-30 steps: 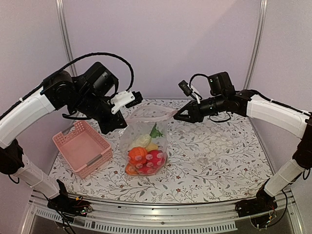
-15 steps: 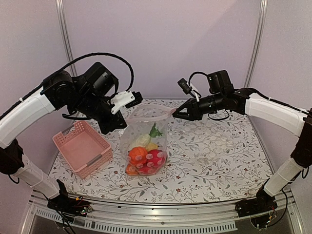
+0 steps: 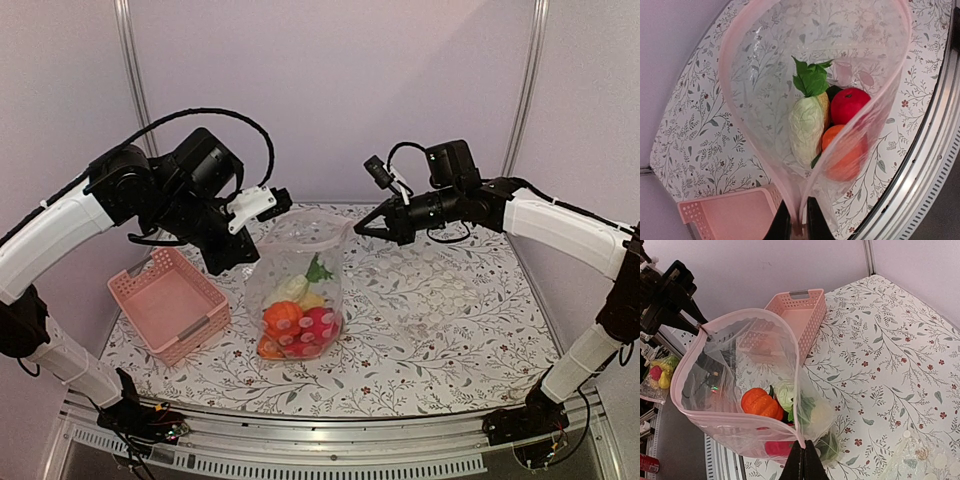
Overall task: Place the food in the zip-top bag and seal the zipper
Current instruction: Adjust the zipper food storage bag at the center of the board.
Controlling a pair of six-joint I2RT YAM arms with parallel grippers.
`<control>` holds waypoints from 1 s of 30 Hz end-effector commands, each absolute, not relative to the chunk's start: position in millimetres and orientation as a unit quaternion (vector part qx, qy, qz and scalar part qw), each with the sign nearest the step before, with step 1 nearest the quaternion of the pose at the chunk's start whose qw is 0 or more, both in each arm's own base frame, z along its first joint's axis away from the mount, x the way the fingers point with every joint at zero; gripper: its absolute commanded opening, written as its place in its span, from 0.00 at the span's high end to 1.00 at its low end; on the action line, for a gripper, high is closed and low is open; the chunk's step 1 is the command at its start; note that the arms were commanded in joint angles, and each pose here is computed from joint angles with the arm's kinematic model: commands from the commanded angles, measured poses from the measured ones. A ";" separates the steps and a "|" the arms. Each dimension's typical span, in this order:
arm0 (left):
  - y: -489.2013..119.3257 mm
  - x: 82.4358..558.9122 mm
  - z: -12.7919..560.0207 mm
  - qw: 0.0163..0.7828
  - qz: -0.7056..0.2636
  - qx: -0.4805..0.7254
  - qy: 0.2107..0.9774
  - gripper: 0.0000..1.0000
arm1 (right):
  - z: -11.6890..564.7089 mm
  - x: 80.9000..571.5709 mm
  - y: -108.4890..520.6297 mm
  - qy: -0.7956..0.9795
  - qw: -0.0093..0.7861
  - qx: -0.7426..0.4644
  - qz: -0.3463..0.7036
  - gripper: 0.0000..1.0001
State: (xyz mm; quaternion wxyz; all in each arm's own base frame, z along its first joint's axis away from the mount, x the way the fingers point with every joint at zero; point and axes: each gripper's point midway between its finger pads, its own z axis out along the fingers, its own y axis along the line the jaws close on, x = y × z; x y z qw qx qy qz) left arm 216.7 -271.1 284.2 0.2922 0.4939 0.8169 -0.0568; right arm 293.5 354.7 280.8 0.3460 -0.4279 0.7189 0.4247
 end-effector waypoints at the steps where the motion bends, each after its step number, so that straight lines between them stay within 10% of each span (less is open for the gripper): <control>1: -258.1 228.1 283.6 0.293 -0.023 0.477 0.829 1.00 | 297.7 303.9 347.5 0.724 0.380 -0.409 0.404 1.00; 12: -259.5 231.4 300.4 0.311 -0.039 0.476 0.822 1.00 | 373.2 285.0 311.6 0.707 0.466 -0.382 0.371 1.00; 28: -294.8 231.9 288.6 0.293 -0.089 0.503 0.808 1.00 | 313.8 290.1 301.2 0.756 0.431 -0.355 0.341 1.00; 30: -292.7 230.6 290.8 0.296 -0.093 0.494 0.812 0.84 | 311.8 290.5 300.5 0.763 0.426 -0.342 0.346 1.00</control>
